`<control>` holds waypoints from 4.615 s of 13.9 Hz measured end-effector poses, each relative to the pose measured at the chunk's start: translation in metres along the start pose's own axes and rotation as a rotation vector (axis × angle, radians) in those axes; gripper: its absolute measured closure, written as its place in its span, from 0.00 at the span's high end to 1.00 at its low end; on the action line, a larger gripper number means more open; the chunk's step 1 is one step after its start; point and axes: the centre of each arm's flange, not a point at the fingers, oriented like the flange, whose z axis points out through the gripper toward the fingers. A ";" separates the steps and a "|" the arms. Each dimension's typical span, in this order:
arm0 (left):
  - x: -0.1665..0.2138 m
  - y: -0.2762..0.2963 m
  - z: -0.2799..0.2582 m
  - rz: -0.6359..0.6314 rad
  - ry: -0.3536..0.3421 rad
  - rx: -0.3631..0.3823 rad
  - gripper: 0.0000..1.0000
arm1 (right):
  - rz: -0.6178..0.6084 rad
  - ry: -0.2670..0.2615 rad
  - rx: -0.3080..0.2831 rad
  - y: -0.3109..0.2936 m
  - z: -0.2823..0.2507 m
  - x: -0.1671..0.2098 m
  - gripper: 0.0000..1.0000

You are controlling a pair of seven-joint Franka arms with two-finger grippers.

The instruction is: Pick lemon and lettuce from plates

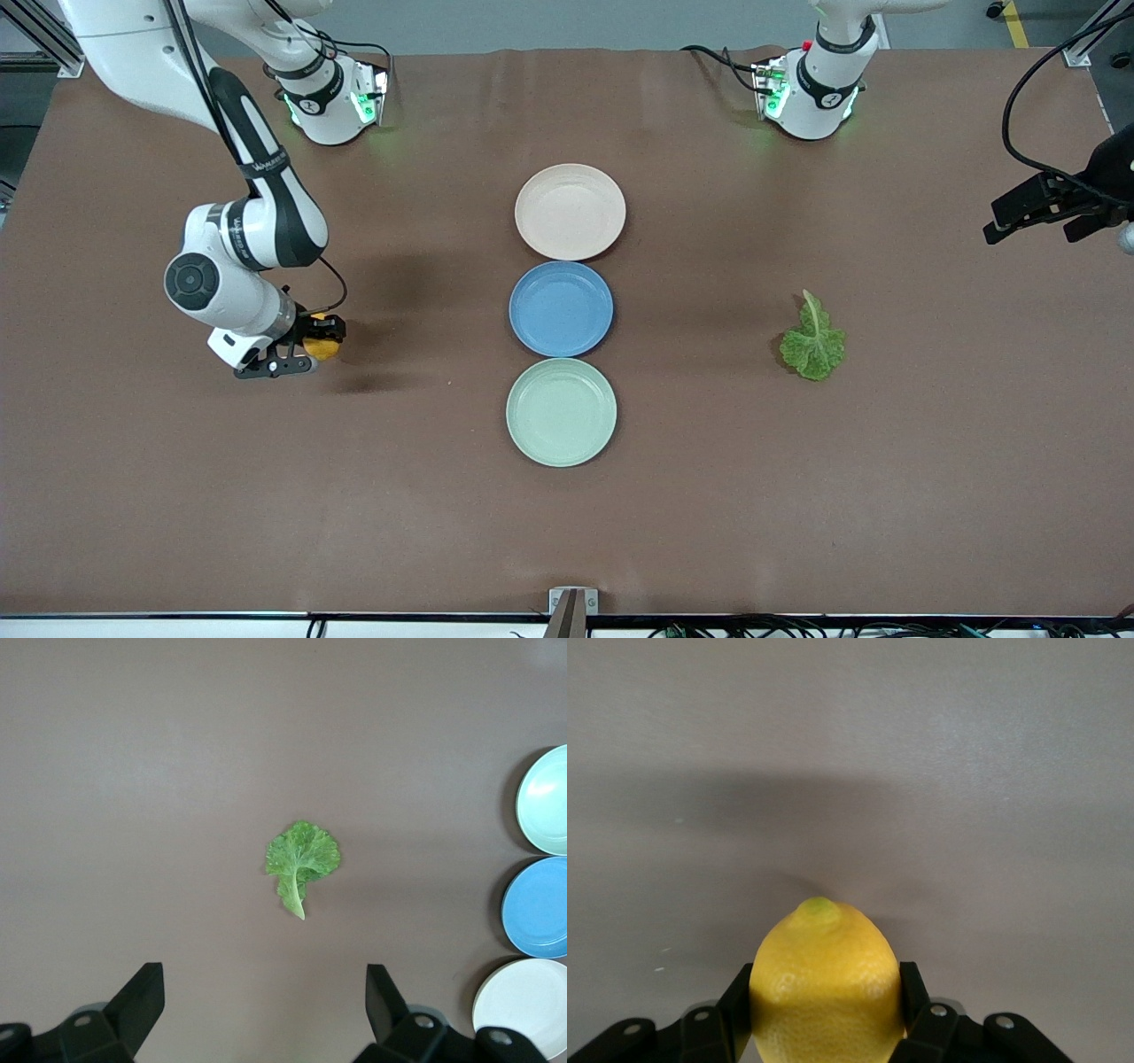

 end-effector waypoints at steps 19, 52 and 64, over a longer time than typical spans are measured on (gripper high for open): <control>0.000 0.003 -0.001 0.005 0.003 0.000 1.00 | -0.046 -0.103 0.025 0.007 -0.175 0.048 1.00; 0.000 0.002 -0.003 0.005 0.006 0.000 1.00 | 0.208 -0.117 0.008 0.076 -0.370 -0.018 1.00; 0.000 0.002 -0.003 0.005 0.006 0.001 1.00 | 0.168 -0.012 0.013 0.075 -0.404 -0.073 1.00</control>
